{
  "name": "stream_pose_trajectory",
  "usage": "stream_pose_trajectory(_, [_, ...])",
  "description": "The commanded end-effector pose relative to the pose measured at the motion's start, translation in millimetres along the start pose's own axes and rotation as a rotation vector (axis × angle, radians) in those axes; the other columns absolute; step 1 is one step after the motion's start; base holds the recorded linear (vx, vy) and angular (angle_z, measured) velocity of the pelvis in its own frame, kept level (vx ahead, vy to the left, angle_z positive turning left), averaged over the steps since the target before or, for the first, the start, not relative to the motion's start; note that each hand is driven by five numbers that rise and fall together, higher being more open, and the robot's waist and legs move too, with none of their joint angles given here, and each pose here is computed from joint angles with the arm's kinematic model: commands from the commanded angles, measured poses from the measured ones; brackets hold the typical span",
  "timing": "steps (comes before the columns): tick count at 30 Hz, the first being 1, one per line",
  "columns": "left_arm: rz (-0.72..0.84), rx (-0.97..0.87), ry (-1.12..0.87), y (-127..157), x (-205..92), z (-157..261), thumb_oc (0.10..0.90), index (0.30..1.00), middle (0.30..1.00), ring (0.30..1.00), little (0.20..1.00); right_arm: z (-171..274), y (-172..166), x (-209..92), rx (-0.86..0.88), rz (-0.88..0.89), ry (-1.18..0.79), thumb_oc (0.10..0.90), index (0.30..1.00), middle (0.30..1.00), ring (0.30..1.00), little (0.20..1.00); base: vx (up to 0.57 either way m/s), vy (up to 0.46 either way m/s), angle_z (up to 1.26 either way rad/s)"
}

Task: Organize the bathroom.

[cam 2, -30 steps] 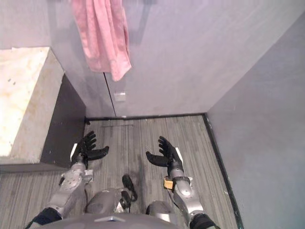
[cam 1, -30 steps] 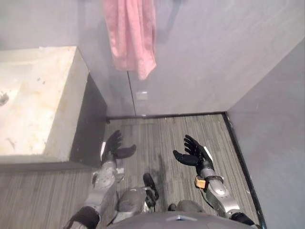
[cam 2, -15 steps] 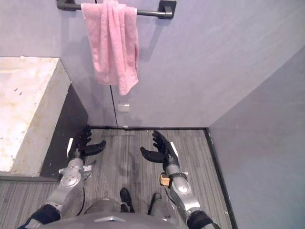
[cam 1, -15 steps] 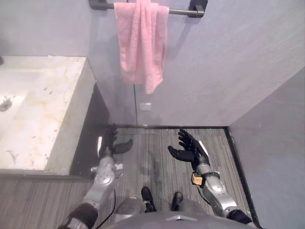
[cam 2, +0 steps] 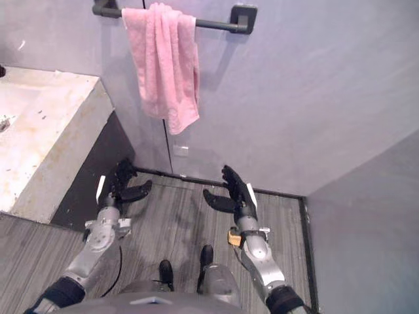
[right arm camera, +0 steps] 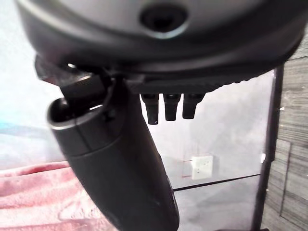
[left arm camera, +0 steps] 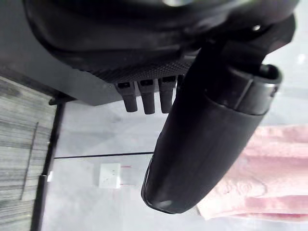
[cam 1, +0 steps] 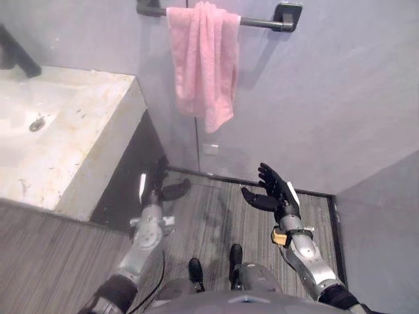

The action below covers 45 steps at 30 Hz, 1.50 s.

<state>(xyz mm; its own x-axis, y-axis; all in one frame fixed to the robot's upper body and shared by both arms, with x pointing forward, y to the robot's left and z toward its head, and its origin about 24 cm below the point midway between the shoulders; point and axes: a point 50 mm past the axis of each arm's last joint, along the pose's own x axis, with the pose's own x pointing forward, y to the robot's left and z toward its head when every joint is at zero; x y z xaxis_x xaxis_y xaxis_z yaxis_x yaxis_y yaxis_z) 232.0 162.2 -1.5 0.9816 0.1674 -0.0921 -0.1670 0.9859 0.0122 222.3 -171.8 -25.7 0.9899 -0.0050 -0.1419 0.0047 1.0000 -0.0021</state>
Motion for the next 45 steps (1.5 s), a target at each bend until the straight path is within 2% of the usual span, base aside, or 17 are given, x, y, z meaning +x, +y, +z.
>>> stream_pose_trajectory(1, [-0.052, -0.029, -0.279, -23, 24, 56, 0.8, 0.9, 0.9, 0.9, 0.9, 66, -4, 12, -0.002, -0.016, -0.361, 0.8, 0.9, 0.9, 0.9, 0.9, 0.16, -0.113, 0.38])
stream_pose_trajectory(12, [-0.004, -0.07, -0.402, -19, 29, 86, 0.8, 0.9, 0.9, 0.9, 0.9, 102, 4, 22, -0.103, 0.024, -0.533, 0.8, 0.9, 0.9, 0.9, 0.9, 0.24, 0.082, -0.08])
stream_pose_trajectory(17, [-0.037, -0.066, -0.45, -18, 28, 98, 0.8, 0.9, 0.9, 0.9, 0.9, 120, 8, 25, -0.14, 0.026, -0.613, 0.8, 0.9, 0.9, 0.9, 0.9, 0.24, 0.133, -0.51])
stream_pose_trajectory(23, [-0.104, -0.053, -0.411, -34, 30, 95, 0.8, 0.9, 0.9, 0.9, 0.9, 134, 13, 28, -0.126, -0.087, -0.683, 0.8, 0.9, 0.9, 0.9, 0.9, 0.15, 0.163, -0.03])
stream_pose_trajectory(32, [-0.063, -0.054, -0.361, -30, 28, 84, 0.8, 0.9, 0.9, 0.9, 0.9, 150, 45, 28, -0.158, 0.099, -0.763, 0.8, 0.9, 0.9, 0.9, 0.9, 0.01, 0.001, -0.39])
stream_pose_trajectory(45, [-0.019, -0.089, -0.279, -20, 29, 65, 0.8, 0.9, 0.9, 0.9, 0.9, 176, 47, 45, -0.229, 0.218, -0.761, 0.8, 0.9, 0.9, 0.9, 0.9, -0.05, -0.099, 0.02])
